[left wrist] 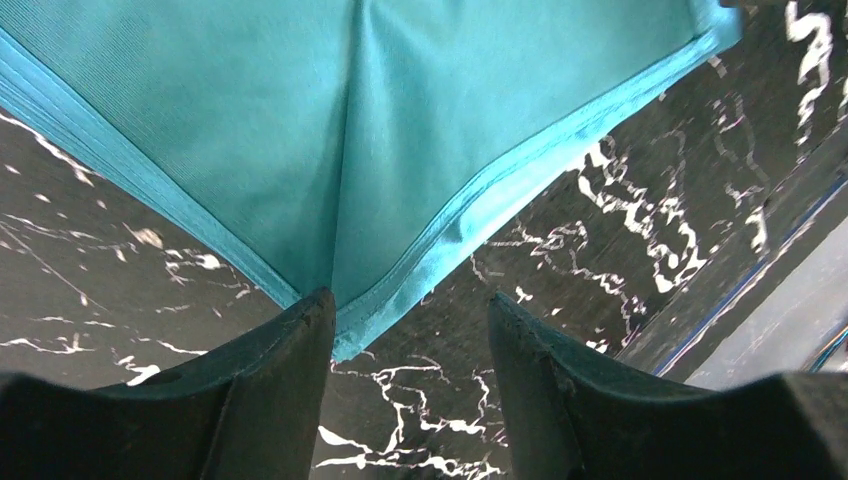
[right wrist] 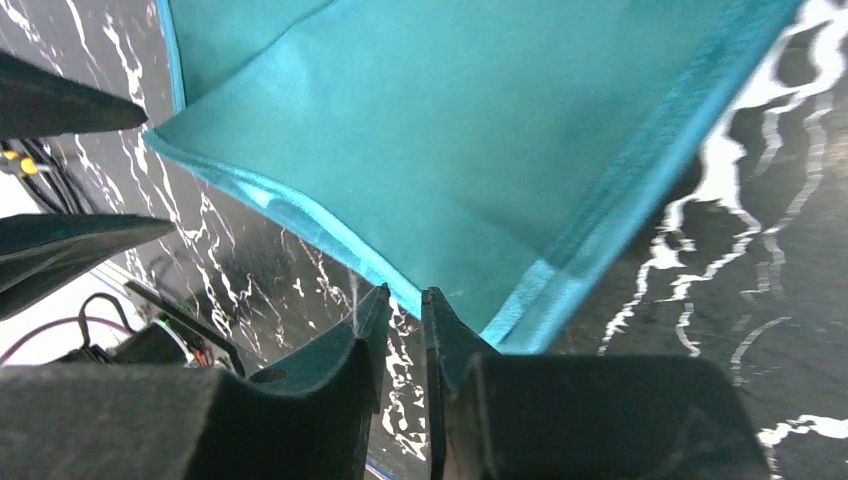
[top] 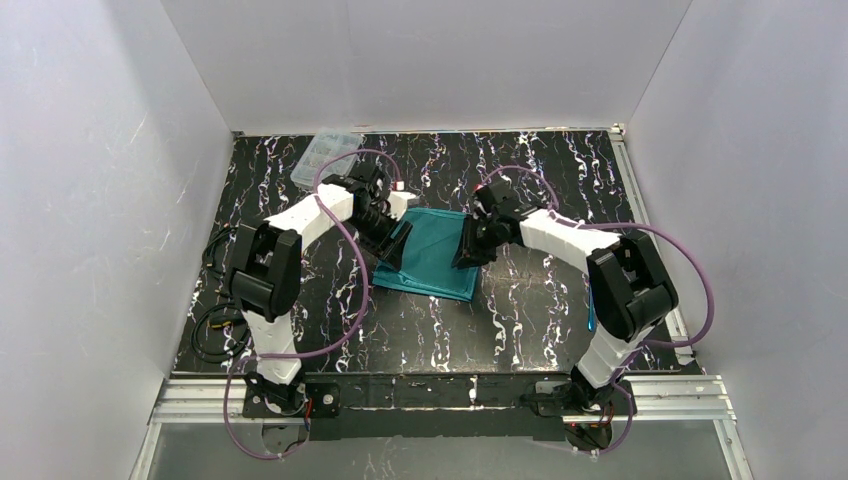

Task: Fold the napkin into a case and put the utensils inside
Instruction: Smooth out the upper triangle-folded napkin at the center of the board.

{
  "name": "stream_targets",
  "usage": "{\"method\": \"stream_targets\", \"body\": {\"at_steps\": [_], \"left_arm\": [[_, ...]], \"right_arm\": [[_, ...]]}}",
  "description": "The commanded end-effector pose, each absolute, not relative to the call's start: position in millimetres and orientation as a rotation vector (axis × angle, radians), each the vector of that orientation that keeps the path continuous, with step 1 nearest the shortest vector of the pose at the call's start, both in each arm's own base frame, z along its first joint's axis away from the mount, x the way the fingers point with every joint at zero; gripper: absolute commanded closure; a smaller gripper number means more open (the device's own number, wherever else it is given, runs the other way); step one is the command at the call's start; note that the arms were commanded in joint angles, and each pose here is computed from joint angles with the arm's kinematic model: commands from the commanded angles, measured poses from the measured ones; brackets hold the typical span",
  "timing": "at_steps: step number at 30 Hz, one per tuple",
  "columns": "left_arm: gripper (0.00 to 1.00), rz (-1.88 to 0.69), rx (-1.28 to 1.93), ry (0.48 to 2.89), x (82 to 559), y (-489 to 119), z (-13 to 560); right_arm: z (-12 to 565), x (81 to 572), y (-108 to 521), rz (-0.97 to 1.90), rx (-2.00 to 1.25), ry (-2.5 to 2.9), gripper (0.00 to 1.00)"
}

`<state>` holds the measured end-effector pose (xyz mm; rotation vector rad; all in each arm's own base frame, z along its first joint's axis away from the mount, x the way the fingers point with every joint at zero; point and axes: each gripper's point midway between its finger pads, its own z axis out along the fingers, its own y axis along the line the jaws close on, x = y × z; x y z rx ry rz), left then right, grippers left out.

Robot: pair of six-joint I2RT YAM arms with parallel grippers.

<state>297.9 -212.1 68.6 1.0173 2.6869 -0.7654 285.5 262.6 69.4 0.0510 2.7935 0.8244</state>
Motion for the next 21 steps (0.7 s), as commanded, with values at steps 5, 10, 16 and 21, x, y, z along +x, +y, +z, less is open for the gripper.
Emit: {"method": "stream_targets", "body": {"at_steps": [5, 10, 16, 21], "left_arm": [[0.45, -0.55, 1.15, 2.609, 297, -189, 67], [0.5, -0.456, 1.179, 2.591, 301, -177, 58], [0.6, -0.422, 1.184, 2.552, 303, -175, 58], [0.66, -0.371, 1.189, 2.522, 306, -170, 54]], "right_arm": [[66, 269, 263, 0.78, 0.095, 2.802, 0.61], [57, 257, 258, 0.762, 0.128, 2.835, 0.61], [51, 250, 256, 0.771, 0.16, 2.856, 0.61], [51, 247, 253, 0.759, 0.167, 2.866, 0.62]]}}
